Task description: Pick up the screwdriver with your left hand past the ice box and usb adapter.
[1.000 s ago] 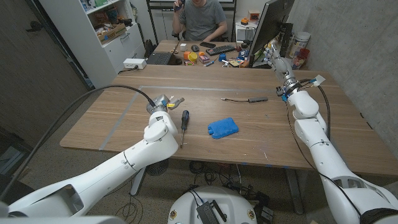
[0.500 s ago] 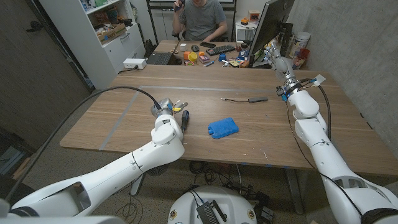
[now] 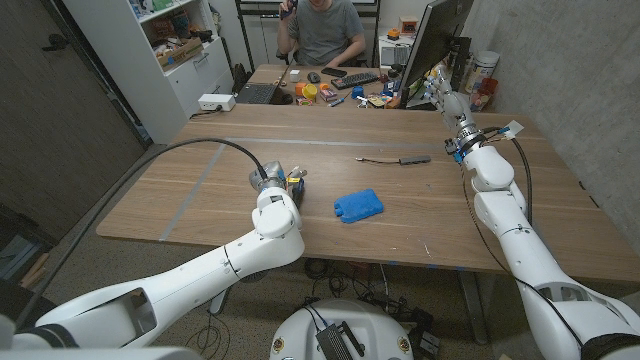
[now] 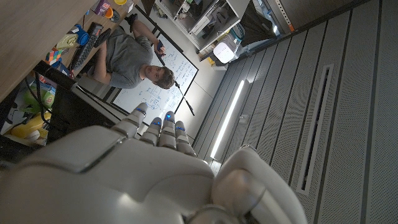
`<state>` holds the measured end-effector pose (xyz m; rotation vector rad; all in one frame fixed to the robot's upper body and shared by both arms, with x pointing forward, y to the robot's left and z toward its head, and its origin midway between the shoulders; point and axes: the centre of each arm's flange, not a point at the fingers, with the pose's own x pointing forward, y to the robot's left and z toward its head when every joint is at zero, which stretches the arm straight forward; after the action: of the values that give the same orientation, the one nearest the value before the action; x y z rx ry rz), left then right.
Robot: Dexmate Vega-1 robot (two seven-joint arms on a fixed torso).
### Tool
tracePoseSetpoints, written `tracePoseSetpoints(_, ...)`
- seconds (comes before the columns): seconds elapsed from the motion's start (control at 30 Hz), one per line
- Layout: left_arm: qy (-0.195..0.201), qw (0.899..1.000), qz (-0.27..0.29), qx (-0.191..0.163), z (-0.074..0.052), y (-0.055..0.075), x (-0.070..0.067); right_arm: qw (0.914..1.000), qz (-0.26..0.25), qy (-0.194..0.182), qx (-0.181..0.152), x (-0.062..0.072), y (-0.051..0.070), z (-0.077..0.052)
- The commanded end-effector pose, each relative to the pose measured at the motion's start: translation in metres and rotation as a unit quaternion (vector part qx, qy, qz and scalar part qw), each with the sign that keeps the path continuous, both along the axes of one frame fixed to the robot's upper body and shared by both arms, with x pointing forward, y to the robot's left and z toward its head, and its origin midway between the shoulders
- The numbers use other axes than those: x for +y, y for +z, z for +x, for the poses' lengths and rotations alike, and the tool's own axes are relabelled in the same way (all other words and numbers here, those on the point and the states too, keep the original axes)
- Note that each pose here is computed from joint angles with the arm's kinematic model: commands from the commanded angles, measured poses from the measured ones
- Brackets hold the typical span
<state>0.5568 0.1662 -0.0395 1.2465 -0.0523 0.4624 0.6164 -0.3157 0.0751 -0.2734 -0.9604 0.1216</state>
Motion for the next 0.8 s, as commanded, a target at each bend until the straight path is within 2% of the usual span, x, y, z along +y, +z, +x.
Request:
tracePoseSetpoints(0.03, -0.003, 1.0, 0.013, 0.01, 0.003, -0.003, -0.007, 1.0, 0.003, 0.005, -0.001, -0.002, 0.0, 0.003)
tracePoseSetpoints(0.6, 0.007, 1.0, 0.025, 0.018, 0.005, -0.014, -0.008, 1.0, 0.002, 0.008, -0.004, -0.003, 0.005, 0.004)
tracePoseSetpoints(0.8, 0.011, 0.999, 0.04, 0.03, 0.004, -0.023, -0.01, 0.9999, 0.005, 0.008, -0.006, -0.006, 0.005, 0.004)
